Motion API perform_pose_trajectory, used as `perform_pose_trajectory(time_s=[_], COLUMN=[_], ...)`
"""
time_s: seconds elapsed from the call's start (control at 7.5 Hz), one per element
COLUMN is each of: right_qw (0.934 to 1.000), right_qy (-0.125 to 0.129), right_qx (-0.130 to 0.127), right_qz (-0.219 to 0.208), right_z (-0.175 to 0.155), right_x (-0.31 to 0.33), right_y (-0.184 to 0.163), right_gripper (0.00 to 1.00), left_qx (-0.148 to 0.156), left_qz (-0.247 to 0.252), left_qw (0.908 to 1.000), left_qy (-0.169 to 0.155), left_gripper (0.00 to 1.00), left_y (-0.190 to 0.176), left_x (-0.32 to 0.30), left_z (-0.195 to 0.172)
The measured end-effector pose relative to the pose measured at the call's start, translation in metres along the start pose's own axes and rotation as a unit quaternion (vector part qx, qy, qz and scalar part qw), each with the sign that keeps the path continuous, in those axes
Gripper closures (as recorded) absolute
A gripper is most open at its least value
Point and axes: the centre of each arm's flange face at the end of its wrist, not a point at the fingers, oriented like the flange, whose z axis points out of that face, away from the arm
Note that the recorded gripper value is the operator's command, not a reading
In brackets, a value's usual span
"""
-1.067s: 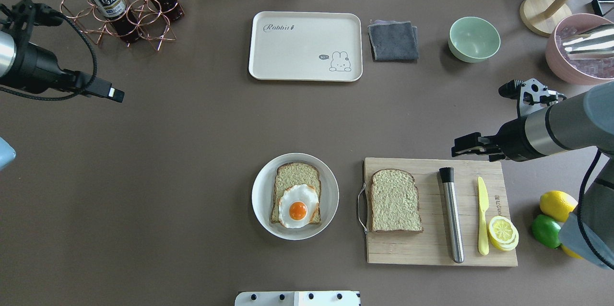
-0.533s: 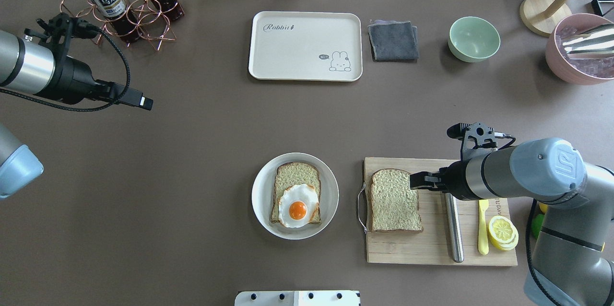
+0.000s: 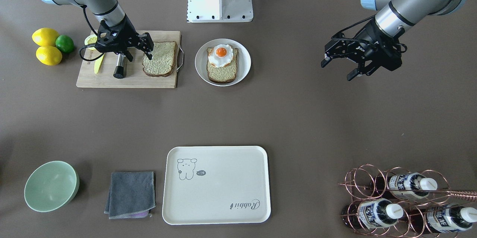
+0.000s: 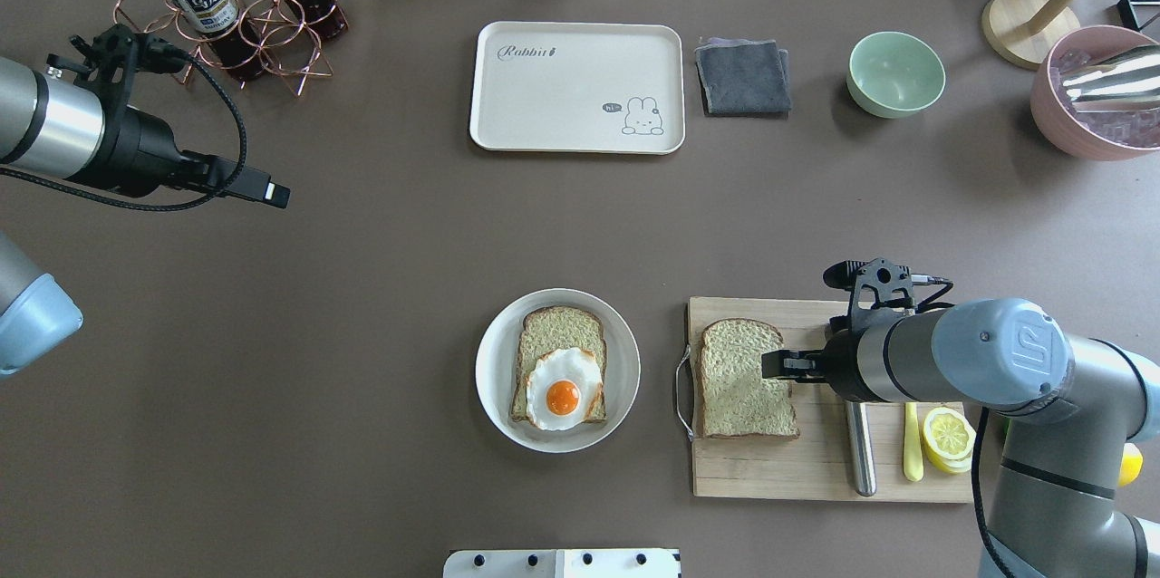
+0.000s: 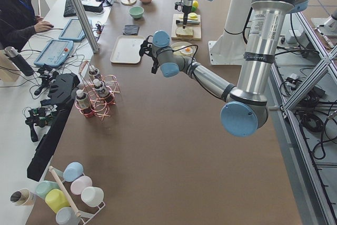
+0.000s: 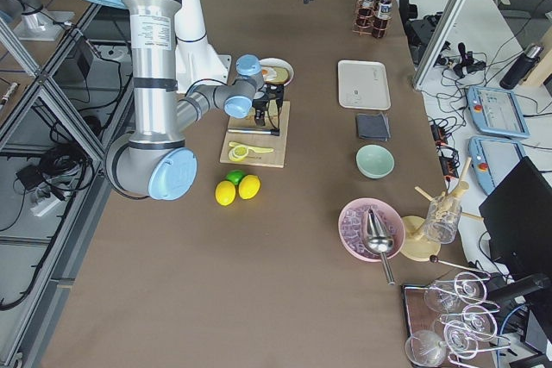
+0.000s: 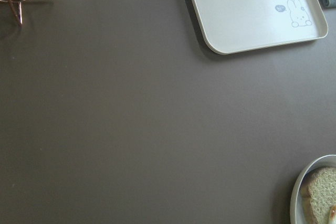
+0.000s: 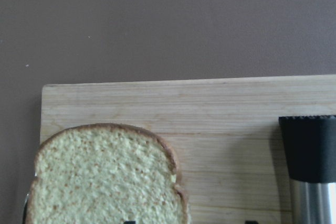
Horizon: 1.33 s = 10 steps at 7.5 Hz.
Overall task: Make sandwich and place on tray
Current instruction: 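Move the right gripper over the bread slice on the cutting board, then lower the right gripper and grasp the bread slice's edge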
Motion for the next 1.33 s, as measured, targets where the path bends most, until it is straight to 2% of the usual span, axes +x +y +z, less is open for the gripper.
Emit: perform_pose_trajectory(time_s=[0.4,0.53,0.8,0.93,1.33], right_qw=[1.0000,1.0000,1.0000,0.9999,0.9997], right_qy=[-0.001,-0.001,-0.002,-0.006,-0.012], right_qx=[-0.002,-0.003,-0.005,-0.005,0.004], right_qz=[0.003,0.005,0.007,0.015,0.022], right_z=[0.003,0.004,0.004,0.004,0.005], right_x=[-0.004,-0.005,-0.007,-0.011,-0.022], right_y=[0.005,0.006,0.009,0.010,0.010], right_gripper=[0.35,0.46,0.84,1.00,1.00], left_qx=[0.000,0.000,0.001,0.001,0.002], left_qz=[0.000,0.001,0.001,0.002,0.003], left_qw=[1.0000,1.0000,1.0000,1.0000,1.0000], left_qy=[0.000,0.000,0.001,0.002,0.003], left_gripper=[0.02,0.02,0.02,0.02,0.02], left_y=[0.000,0.000,0.000,0.000,0.001], left_x=[0.000,0.000,0.001,0.002,0.003], left_z=[0.000,0.000,-0.001,-0.002,-0.003])
